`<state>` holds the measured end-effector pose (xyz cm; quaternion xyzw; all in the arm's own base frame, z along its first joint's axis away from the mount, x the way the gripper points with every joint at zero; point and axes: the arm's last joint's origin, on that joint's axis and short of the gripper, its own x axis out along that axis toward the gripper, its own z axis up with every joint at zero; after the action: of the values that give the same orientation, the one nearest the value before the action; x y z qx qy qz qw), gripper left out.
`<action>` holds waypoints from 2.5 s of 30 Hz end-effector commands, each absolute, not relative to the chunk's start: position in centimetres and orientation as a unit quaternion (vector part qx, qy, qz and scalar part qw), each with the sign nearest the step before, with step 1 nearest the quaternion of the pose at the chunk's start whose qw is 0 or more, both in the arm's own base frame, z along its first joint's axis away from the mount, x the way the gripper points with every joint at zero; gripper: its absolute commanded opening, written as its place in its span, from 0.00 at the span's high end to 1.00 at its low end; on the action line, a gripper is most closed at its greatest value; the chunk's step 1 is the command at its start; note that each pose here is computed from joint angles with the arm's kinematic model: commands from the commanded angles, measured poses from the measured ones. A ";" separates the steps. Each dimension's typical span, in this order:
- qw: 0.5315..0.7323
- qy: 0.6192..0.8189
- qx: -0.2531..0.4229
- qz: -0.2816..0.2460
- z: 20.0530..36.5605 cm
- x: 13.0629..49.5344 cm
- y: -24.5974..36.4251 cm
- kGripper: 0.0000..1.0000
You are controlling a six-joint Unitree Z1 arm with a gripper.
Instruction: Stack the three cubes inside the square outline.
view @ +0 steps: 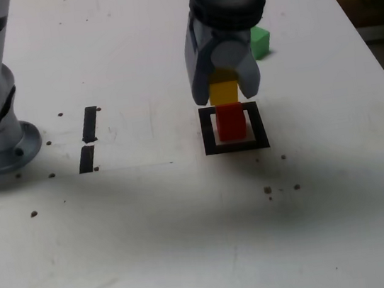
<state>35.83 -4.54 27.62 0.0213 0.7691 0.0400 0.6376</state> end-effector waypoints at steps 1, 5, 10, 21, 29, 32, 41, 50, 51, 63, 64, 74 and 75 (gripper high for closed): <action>0.636 0.770 0.021 0.039 27.2 36.0 -4.6 0.87; 0.637 0.769 0.020 0.040 26.8 36.2 -4.7 0.87; 0.637 0.770 0.019 0.041 26.4 36.3 -4.7 0.87; 0.635 0.771 0.019 0.042 25.5 36.7 -4.8 0.87; 0.633 0.773 0.019 0.041 25.3 36.8 -4.7 0.85; 0.631 0.775 0.017 0.038 25.1 36.9 -4.7 0.79; 0.617 0.786 0.010 0.027 24.1 37.2 -4.6 0.47; 0.622 0.783 0.010 0.031 24.9 36.8 -4.3 0.04; 0.624 0.781 0.010 0.033 25.2 36.7 -4.3 0.02; 0.659 0.749 0.052 0.049 31.4 34.3 -1.5 0.00; 0.662 0.746 0.062 0.043 31.7 34.4 -0.9 0.00; 0.651 0.739 0.164 -0.054 31.8 36.8 8.6 0.01; 0.646 0.741 0.175 -0.061 31.5 36.9 9.4 0.01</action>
<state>36.71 8.87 31.74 0.0985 0.7417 0.0192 0.6632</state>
